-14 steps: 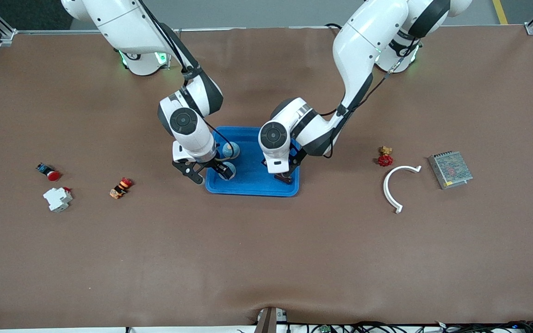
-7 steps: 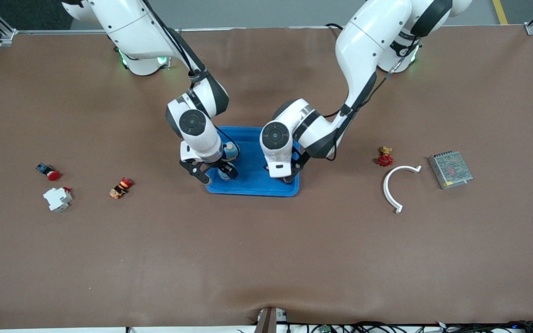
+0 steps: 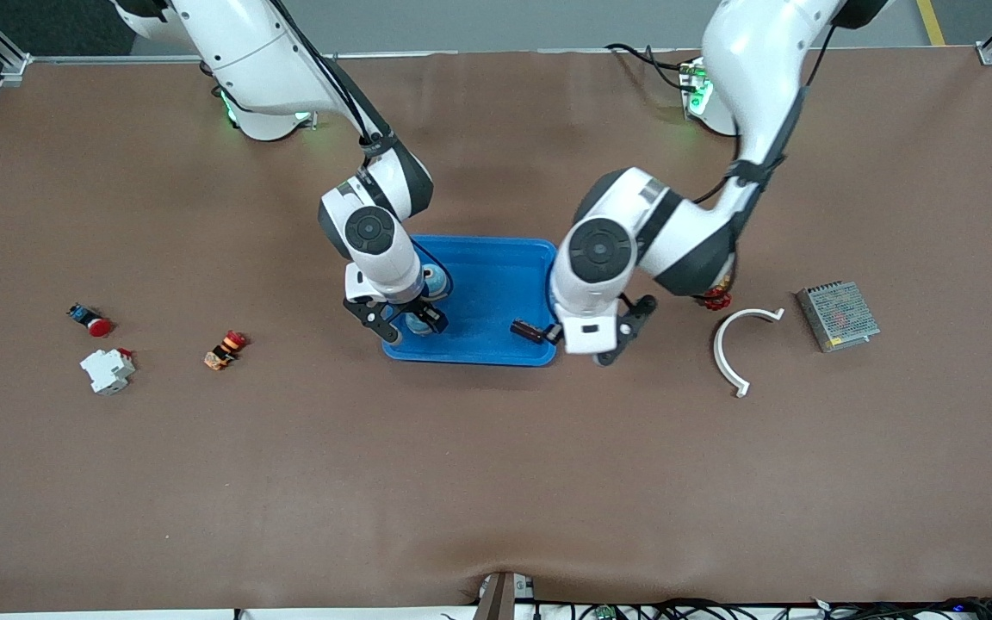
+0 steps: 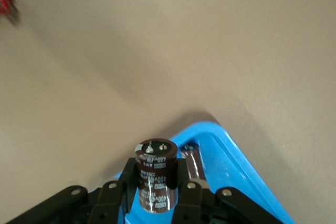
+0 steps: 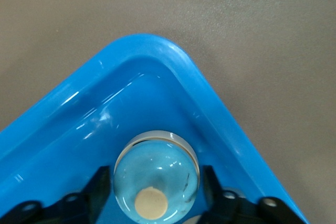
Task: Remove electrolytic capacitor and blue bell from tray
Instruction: 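Lift the capacitor with the left gripper while the right gripper lifts the bell, then carry the capacitor toward the white pipe clip while the right gripper carries the bell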
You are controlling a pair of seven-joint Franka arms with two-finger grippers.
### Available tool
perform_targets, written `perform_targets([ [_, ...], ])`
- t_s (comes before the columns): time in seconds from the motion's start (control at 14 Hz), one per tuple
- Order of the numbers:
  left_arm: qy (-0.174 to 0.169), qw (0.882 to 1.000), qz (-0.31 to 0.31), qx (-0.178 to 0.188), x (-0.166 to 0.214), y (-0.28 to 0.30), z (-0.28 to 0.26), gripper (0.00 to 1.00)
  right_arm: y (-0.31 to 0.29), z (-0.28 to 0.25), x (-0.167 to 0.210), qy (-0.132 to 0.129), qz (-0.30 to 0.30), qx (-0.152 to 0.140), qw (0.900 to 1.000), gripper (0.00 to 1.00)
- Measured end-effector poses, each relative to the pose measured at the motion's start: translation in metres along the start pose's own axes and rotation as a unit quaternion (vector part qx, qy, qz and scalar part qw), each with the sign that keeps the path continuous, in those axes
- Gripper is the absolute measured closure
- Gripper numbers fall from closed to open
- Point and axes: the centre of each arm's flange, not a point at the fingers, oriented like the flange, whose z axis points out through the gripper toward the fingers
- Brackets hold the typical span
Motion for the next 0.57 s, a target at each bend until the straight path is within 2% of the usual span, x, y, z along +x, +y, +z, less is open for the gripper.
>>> perform_targets([
  [0.07, -0.001, 1.000, 0.007, 0.007, 0.015, -0.007, -0.006, 0.66, -0.001, -0.002, 0.000, 0.001, 0.000, 0.002, 1.000, 0.33],
  [0.21, -0.003, 1.000, 0.018, 0.023, 0.041, -0.017, -0.003, 0.66, -0.003, -0.003, 0.001, 0.002, -0.001, 0.003, 1.000, 0.33],
  [0.36, 0.017, 0.998, 0.038, 0.049, 0.060, -0.027, 0.016, 0.66, -0.007, -0.007, 0.002, 0.002, -0.003, 0.000, 1.000, 0.34],
  [0.43, 0.026, 0.997, 0.045, 0.060, 0.070, -0.032, 0.023, 0.66, -0.009, -0.011, 0.004, -0.001, -0.005, -0.013, 1.000, 0.34],
  [0.57, 0.026, 0.996, 0.054, 0.069, 0.098, -0.040, 0.032, 0.66, -0.016, -0.028, 0.014, -0.013, -0.020, -0.057, 0.998, 0.34],
])
